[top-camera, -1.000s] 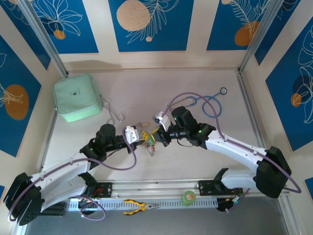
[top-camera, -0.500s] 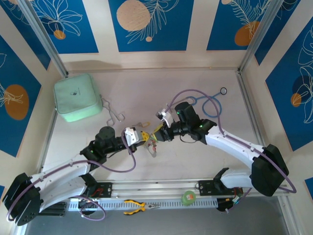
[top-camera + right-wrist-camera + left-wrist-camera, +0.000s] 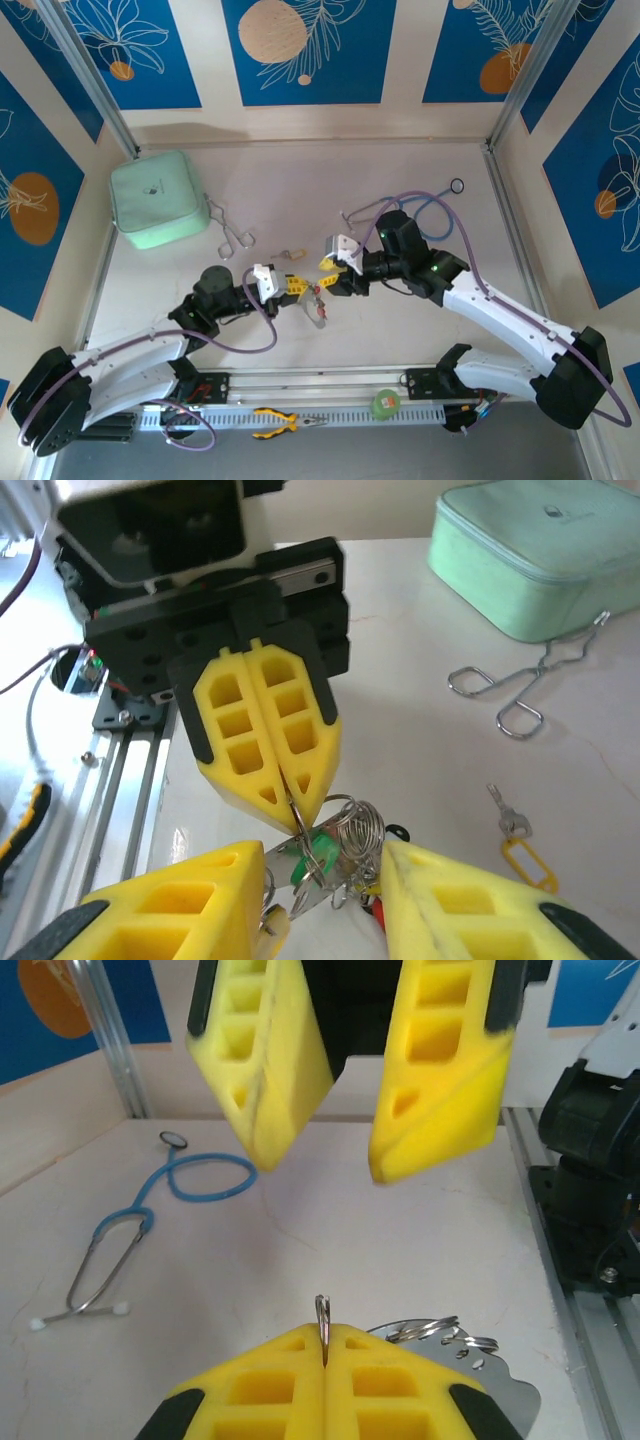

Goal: Put the keys on the keyring

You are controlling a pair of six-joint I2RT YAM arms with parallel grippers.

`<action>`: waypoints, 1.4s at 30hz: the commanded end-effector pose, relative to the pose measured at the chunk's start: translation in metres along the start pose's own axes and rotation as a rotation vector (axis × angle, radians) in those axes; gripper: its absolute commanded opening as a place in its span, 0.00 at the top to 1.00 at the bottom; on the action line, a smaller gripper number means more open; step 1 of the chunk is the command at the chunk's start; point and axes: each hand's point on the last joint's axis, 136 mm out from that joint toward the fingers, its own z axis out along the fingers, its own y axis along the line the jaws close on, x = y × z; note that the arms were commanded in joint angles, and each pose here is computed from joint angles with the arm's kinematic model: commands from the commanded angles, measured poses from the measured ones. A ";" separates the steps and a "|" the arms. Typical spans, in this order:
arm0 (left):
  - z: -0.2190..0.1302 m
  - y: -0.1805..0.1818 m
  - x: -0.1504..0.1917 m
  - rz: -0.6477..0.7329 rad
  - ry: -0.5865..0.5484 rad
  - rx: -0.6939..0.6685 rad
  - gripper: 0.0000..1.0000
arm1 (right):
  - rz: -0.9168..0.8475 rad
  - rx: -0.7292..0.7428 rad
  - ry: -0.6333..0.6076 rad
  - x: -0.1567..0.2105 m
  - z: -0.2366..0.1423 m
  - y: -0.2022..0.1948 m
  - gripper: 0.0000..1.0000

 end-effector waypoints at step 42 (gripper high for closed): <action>0.001 -0.022 -0.029 0.127 -0.098 0.137 1.00 | -0.060 -0.125 0.110 0.040 0.031 0.016 1.00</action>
